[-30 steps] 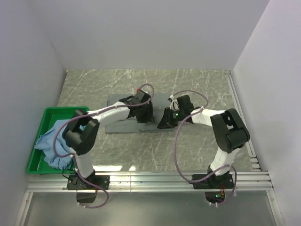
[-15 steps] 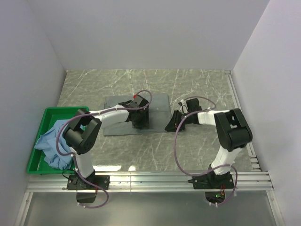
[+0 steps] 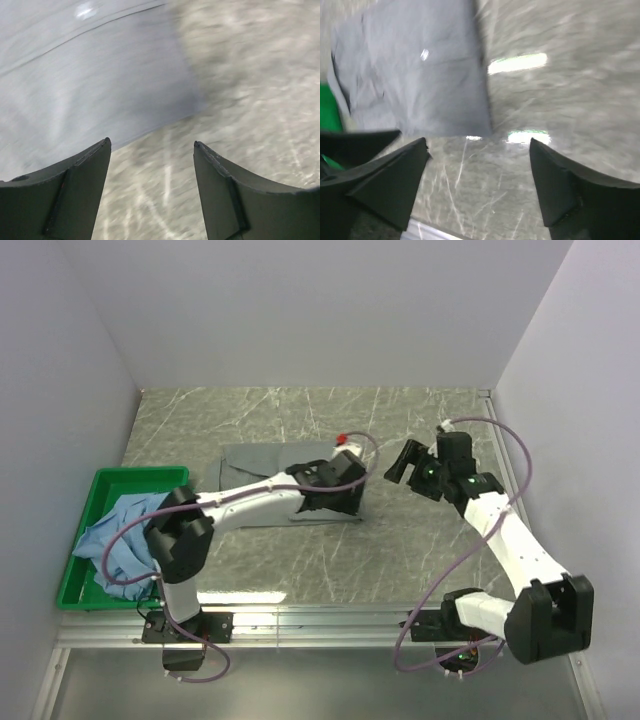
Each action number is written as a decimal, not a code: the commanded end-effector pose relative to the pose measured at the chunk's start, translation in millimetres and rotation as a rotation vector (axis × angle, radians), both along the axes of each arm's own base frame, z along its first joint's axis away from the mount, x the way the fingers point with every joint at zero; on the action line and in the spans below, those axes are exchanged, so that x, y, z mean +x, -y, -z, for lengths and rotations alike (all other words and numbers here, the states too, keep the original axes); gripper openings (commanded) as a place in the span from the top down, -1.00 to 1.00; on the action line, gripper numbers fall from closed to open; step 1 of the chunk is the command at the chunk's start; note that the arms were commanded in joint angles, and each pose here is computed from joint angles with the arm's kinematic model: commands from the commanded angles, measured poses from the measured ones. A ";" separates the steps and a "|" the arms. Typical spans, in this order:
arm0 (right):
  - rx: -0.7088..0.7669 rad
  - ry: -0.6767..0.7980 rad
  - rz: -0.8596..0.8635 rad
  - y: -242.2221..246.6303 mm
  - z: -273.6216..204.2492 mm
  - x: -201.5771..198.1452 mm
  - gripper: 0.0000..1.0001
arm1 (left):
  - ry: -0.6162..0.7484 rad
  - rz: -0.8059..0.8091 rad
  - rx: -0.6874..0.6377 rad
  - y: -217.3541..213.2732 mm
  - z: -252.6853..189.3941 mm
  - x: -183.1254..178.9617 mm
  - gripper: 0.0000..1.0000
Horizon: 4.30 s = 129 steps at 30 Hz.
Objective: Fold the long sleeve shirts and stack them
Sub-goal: Fold the shirt
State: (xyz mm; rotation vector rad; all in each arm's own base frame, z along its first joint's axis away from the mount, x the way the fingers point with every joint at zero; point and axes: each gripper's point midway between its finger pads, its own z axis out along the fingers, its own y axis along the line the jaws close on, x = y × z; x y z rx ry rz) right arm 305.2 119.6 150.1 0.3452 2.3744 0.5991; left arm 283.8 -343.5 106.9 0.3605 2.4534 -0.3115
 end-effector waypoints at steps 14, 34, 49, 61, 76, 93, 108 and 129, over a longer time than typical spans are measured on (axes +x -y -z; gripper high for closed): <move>0.005 0.032 0.398 76.9 0.5 -20.9 -0.99 | 0.197 0.206 0.250 68.8 51.8 -1.9 -0.34; 0.068 0.000 0.387 69.4 24.8 -18.4 -0.92 | 0.182 0.229 0.324 70.8 78.7 1.1 0.24; 0.340 -0.066 0.247 19.7 57.3 11.2 -0.94 | 0.116 0.139 0.125 53.6 42.7 8.8 0.99; 0.505 -0.180 0.080 -54.8 92.6 43.9 -0.98 | 0.024 0.129 -0.056 52.9 16.2 -5.4 0.99; 0.545 -0.237 -0.087 -117.6 125.3 66.1 -0.51 | -0.023 0.092 -0.166 62.8 3.9 -14.6 0.99; 0.319 -0.116 -0.288 -104.1 117.1 79.7 1.00 | -0.005 0.000 -0.333 63.3 -48.4 -8.2 0.03; -0.352 -0.097 -0.499 -18.1 64.6 113.2 1.00 | 0.093 -0.342 -0.393 -114.6 -75.7 33.3 -0.61; -1.215 -0.004 -0.316 10.5 -33.8 138.0 1.00 | -0.253 -0.447 -0.518 -145.1 18.1 48.0 -0.33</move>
